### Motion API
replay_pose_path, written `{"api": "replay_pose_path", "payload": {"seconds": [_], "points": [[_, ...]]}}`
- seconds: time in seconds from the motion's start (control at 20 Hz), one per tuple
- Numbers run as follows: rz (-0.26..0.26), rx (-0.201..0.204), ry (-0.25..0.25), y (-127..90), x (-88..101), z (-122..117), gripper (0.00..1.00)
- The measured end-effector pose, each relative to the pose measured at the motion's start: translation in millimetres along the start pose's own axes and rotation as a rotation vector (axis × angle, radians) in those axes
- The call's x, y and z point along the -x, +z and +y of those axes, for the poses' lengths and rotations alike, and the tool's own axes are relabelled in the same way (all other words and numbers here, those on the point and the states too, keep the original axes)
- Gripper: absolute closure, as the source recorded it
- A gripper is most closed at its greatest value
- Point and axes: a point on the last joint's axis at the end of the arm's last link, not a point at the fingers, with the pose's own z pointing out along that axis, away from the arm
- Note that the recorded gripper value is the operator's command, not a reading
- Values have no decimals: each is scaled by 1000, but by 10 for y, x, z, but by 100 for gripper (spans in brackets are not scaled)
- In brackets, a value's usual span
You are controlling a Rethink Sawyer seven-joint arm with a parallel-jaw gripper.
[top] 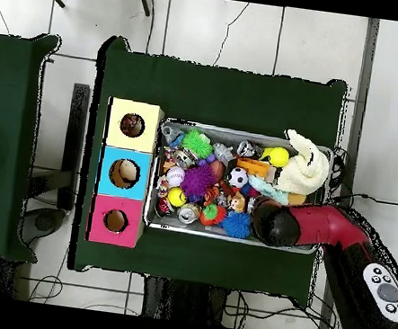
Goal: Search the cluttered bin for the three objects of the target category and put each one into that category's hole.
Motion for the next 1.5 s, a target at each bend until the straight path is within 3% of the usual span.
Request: {"api": "replay_pose_path", "payload": {"seconds": [0.45,1.2,1.25,1.5], "points": [[-1,11,68,-23,-37,-254,0],[-1,12,54,-26,-13,-176,0],[-3,9,42,-33,6,-126,100],[-6,6,29,-55,29,-67,100]]}}
